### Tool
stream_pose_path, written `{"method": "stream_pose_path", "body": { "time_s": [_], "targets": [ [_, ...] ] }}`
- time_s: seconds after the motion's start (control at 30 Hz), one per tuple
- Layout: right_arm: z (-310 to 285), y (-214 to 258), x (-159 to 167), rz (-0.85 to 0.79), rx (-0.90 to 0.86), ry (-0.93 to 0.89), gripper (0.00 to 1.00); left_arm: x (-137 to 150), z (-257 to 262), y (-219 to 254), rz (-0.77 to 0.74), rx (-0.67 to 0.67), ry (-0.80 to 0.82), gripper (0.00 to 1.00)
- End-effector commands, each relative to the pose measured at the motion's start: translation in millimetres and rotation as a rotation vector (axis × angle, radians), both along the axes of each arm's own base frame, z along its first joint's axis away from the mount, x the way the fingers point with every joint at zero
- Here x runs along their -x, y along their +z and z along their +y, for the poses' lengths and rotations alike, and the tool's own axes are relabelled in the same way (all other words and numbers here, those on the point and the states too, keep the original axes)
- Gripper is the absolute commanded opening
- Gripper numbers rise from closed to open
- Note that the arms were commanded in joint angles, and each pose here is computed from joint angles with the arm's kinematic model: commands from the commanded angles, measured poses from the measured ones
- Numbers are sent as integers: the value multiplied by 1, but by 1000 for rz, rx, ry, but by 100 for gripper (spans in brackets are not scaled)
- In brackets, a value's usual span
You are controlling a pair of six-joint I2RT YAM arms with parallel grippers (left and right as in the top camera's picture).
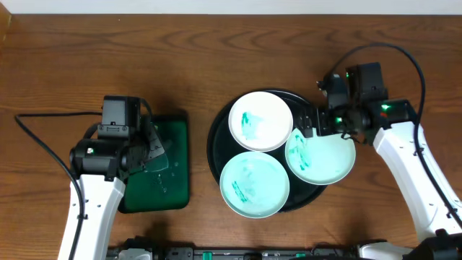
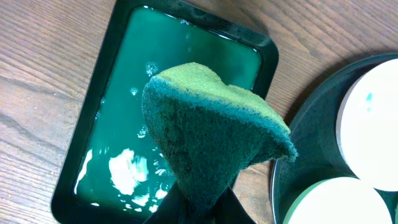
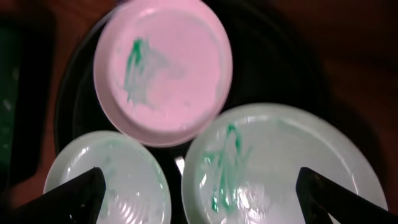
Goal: Clean dirty plates on tray and stack at the side
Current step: 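Move the right gripper to the rim of the top plate and grip it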
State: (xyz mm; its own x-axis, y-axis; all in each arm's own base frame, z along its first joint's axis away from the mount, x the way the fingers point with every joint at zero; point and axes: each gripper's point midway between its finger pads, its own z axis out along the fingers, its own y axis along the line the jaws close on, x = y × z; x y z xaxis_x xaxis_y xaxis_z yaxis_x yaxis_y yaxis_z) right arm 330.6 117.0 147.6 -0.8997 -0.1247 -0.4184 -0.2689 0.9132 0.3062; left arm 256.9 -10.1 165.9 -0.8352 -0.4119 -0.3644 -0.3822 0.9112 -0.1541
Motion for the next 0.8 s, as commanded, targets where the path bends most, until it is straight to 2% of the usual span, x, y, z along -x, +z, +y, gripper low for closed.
{"method": "stream_pose_path", "body": {
  "time_s": [0.0, 0.13, 0.3, 0.43, 0.57, 0.67, 0.77],
  "targets": [
    [10, -5, -6, -11, 13, 32, 96, -1, 0, -6, 29, -5, -7, 7],
    [19, -21, -13, 51, 24, 63, 93, -6, 0, -18, 73, -20, -37, 7],
    [24, -26, -20, 158, 76, 97, 94, -15, -1, -30, 100, -27, -52, 7],
    [21, -20, -32, 188, 182, 112, 95, -19, -1, -36, 114, -27, -52, 7],
    [29, -23, -41, 234, 186, 141, 95, -18, -1, -38, 126, -27, -53, 7],
    [35, -41, -45, 277, 168, 155, 94, -21, -4, -34, 111, -13, -69, 7],
    [48, -69, -43, 357, 105, 188, 92, -44, -31, -14, 2, 92, -203, 7]
  ]
}}
